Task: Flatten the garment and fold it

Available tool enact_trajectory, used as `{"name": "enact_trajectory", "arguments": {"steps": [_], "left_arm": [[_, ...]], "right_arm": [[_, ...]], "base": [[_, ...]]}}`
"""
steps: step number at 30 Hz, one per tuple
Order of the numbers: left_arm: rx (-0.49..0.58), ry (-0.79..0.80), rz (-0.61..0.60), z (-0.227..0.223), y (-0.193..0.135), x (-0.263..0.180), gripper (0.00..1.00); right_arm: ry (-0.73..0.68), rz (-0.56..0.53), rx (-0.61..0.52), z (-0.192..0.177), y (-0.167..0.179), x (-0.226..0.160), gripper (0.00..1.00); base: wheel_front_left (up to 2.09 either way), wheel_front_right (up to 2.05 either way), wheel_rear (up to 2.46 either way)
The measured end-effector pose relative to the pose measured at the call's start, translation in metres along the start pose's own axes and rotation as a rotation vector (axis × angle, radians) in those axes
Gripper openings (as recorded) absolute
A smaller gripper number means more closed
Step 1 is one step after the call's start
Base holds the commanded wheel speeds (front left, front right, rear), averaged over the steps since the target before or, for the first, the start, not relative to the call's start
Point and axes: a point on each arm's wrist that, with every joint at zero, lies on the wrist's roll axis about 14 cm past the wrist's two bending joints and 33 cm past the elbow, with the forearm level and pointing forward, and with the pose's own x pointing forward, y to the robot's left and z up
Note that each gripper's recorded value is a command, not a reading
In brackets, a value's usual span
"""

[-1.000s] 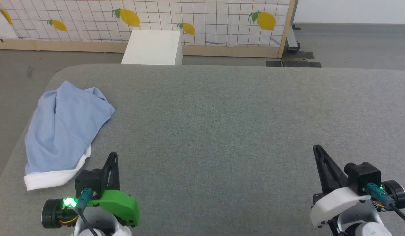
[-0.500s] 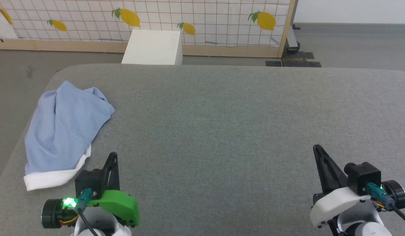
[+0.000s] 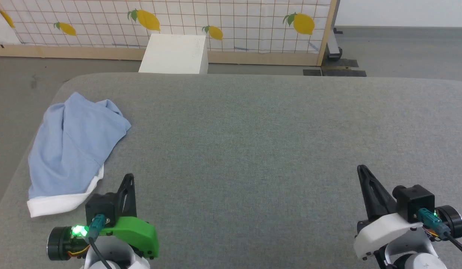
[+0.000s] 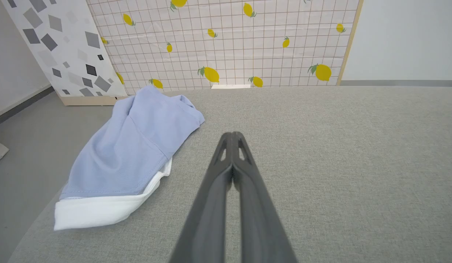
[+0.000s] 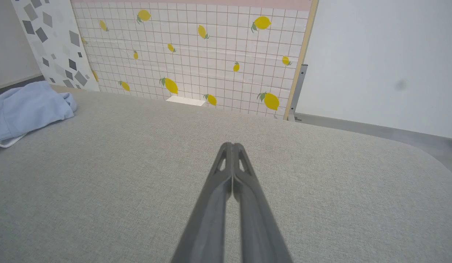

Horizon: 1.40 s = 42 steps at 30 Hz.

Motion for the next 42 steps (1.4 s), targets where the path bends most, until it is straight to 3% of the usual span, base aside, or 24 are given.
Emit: {"name": "enact_trajectory", "arguments": {"steps": [4, 5, 42], "left_arm": [[0.0, 0.0, 0.0, 0.0, 0.0, 0.0, 0.0], [0.0, 0.0, 0.0, 0.0, 0.0, 0.0, 1.0], [-0.006, 0.015, -0.01, -0.0033, -0.0031, 0.0008, 1.0]], "right_arm": [[0.0, 0.0, 0.0, 0.0, 0.0, 0.0, 0.0], [0.0, 0.0, 0.0, 0.0, 0.0, 0.0, 1.0], [0.004, -0.001, 0.003, -0.0018, -0.0006, 0.0005, 1.0]], "base": [[0.0, 0.0, 0.0], [0.0, 0.0, 0.0], [0.0, 0.0, 0.0]]}}
